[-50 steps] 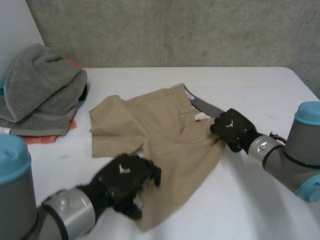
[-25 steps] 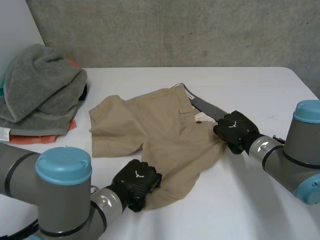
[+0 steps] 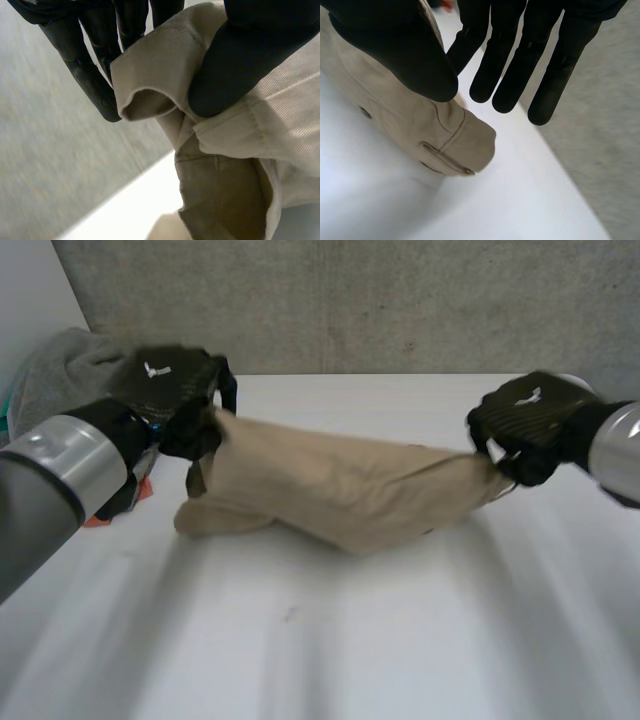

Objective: Fold the laundry.

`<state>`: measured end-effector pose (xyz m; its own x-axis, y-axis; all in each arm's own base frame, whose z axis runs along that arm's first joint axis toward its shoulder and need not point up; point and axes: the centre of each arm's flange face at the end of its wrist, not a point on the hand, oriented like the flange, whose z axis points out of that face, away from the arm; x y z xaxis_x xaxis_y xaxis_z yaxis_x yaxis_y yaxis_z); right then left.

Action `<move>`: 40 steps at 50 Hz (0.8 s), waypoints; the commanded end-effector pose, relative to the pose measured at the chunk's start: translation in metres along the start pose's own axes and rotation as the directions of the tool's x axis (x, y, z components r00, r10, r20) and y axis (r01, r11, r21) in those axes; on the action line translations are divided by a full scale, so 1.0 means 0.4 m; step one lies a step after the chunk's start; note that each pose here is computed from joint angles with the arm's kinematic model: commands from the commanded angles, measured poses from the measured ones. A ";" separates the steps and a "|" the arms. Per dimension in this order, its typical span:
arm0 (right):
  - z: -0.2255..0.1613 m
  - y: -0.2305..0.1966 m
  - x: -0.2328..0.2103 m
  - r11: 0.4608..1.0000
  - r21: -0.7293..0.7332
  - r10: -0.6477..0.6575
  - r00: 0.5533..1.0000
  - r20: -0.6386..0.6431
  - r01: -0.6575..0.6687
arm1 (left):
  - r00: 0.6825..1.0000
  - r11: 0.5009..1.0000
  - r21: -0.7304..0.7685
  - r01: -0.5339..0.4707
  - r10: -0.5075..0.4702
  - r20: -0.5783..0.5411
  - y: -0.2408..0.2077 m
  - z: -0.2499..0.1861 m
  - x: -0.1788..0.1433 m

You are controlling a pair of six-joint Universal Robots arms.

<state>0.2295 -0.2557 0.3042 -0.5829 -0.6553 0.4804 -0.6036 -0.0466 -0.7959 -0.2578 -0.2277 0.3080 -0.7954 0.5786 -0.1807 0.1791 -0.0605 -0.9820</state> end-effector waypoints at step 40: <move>0.240 0.031 -0.133 0.951 0.301 0.078 0.997 -0.027 -0.067 | 0.990 0.985 0.101 0.140 -0.142 0.011 0.175 0.223 -0.127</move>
<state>0.3093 -0.3014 0.3059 -0.7244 -0.5537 0.4108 -0.2157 -0.3838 -0.8978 -0.2580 -0.3677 0.3112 -0.8641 0.5007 -0.0523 -0.0871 -0.2510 -0.9641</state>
